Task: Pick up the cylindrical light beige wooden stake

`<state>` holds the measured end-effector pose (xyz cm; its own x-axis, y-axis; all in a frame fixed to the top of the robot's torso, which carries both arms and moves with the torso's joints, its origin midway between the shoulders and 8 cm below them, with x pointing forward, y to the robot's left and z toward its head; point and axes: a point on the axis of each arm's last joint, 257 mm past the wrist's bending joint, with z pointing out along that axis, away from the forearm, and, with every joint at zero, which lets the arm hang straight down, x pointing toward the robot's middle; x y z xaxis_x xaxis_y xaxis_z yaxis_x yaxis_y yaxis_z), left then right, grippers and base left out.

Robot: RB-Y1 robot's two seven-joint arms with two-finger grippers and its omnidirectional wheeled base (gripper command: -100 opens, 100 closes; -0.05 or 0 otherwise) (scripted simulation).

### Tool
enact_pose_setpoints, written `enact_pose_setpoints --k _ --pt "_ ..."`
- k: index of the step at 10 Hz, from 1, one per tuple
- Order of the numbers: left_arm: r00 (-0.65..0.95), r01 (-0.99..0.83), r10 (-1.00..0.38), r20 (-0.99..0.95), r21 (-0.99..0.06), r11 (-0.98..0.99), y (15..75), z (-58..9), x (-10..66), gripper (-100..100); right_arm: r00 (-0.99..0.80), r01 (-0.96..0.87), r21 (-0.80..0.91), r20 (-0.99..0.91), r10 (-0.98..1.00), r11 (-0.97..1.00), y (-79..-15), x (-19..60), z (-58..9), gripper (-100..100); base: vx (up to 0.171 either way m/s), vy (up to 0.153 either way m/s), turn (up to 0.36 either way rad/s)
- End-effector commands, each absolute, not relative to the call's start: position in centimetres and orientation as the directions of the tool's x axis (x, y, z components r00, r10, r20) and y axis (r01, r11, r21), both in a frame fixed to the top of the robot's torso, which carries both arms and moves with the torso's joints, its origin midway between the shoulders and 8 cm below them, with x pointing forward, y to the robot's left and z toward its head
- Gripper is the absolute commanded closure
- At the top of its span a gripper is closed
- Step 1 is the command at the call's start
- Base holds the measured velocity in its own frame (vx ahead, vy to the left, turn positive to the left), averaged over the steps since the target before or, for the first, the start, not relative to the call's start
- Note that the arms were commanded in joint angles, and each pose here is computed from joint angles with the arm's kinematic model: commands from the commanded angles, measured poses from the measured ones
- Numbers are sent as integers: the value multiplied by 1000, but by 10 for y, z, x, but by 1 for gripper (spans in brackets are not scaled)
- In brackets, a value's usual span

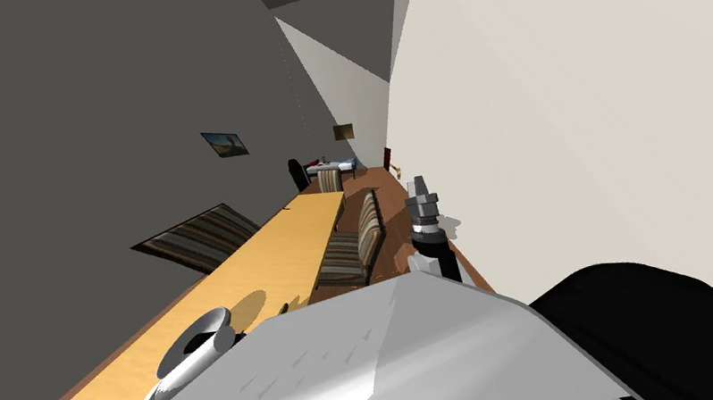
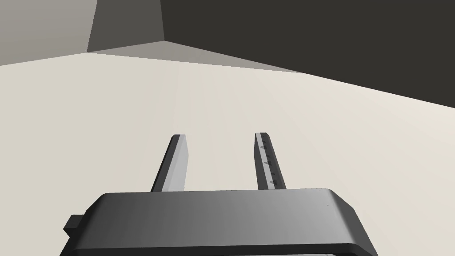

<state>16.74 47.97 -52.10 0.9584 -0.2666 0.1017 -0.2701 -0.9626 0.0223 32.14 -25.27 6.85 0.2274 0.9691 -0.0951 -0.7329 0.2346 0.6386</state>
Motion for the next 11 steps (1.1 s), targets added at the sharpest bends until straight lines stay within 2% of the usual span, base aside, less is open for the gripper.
enact_pose_setpoints --k 1,11 --pt "958 -260 -257 127 8 -966 493 -519 178 -100 227 -733 639 -95 969 235 -253 321 69 0 -84 -33 -239" --pt "985 -129 -126 120 20 -991 537 -534 159 -100 227 -733 639 -95 969 235 -253 321 68 0 -55 -19 -132"
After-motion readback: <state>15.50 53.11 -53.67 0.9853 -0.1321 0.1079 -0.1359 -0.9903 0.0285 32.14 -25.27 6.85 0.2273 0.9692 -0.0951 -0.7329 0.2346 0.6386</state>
